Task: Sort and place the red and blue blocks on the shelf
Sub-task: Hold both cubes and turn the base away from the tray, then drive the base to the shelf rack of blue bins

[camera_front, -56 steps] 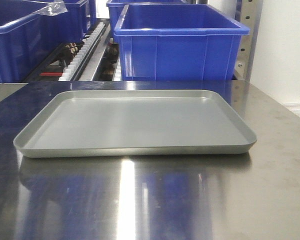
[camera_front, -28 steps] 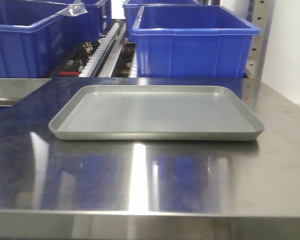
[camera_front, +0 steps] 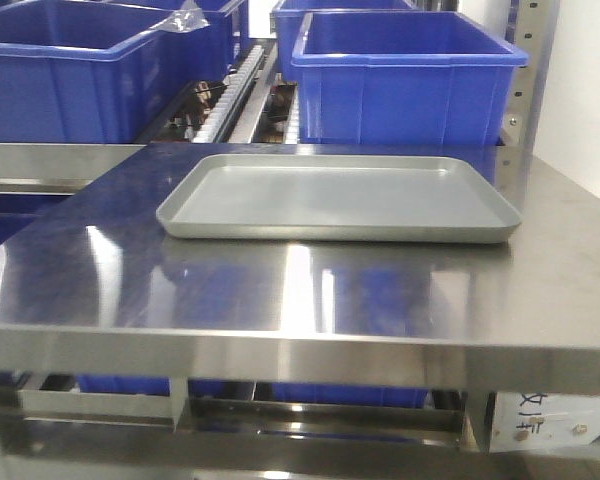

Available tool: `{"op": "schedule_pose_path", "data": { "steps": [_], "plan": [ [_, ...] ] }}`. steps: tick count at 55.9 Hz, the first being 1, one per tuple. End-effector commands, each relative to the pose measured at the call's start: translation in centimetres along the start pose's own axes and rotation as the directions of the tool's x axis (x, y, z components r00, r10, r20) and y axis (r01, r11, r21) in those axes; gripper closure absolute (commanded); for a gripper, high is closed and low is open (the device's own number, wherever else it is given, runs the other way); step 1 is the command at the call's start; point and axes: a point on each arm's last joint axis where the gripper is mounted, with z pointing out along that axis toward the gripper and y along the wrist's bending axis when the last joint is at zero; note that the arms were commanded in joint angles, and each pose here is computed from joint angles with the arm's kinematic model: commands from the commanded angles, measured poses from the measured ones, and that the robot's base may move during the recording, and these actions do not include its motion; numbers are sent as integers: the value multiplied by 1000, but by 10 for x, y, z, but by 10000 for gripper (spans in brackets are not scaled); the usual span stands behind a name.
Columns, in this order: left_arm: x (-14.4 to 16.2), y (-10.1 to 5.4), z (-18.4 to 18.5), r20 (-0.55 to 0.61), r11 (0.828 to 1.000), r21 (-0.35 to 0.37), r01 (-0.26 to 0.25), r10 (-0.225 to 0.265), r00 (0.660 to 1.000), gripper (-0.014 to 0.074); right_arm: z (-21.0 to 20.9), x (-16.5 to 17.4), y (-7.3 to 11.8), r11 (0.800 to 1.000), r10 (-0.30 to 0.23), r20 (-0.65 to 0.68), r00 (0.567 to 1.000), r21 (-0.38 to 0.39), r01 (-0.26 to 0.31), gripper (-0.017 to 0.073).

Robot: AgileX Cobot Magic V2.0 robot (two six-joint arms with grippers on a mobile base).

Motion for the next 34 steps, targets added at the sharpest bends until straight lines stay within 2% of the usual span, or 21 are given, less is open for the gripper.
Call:
{"op": "schedule_pose_path", "data": {
  "steps": [1,34],
  "plan": [
    [-17,0,0,110,1000,-5,0,0,994,296,-1,-17,0,1000,-10,104,995,1,10,186],
    [-17,0,0,110,1000,-5,0,0,994,296,-1,-17,0,1000,-10,104,995,1,10,186]
  ]
}}
